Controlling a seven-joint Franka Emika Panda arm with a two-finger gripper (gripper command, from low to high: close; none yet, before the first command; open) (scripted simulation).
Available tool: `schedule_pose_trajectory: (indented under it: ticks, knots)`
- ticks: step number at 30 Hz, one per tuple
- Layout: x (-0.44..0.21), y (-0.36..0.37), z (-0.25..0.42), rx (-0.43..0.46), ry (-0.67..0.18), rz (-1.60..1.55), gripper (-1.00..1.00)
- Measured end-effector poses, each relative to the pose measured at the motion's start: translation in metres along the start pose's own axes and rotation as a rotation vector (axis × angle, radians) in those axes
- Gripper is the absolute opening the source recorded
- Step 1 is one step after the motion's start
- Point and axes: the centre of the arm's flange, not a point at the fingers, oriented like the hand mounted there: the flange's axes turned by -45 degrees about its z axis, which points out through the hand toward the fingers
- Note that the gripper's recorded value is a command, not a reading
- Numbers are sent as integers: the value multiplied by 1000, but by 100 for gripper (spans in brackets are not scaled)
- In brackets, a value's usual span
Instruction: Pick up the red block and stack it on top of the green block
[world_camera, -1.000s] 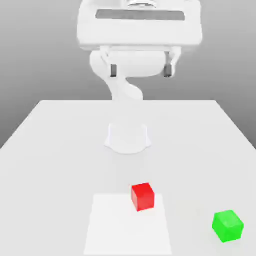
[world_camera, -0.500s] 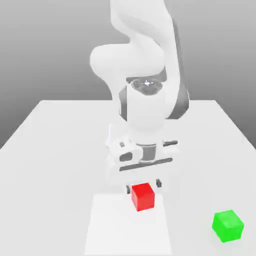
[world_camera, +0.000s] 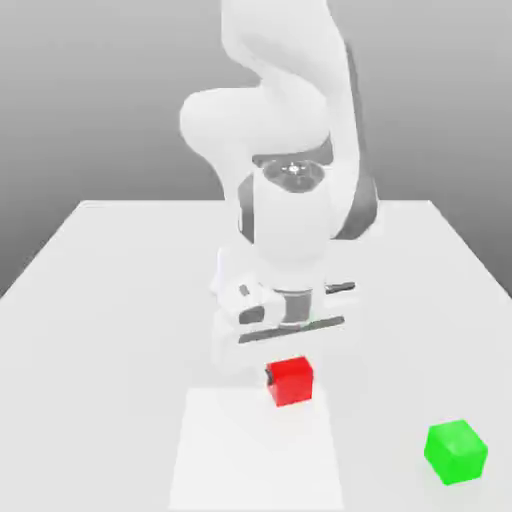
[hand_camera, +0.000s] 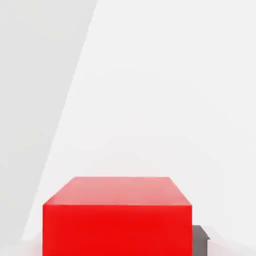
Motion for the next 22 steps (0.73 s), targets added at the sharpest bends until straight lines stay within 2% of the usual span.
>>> schedule_pose_trajectory:
  ticks: [14,18,19,22]
  knots:
    - [138,-159,-43,1,-1,-807,-100]
    - [146,-171,0,1,0,-856,-100]
    - [145,-171,11,1,-1,-857,100]
    - [145,-171,11,1,-1,-857,100]
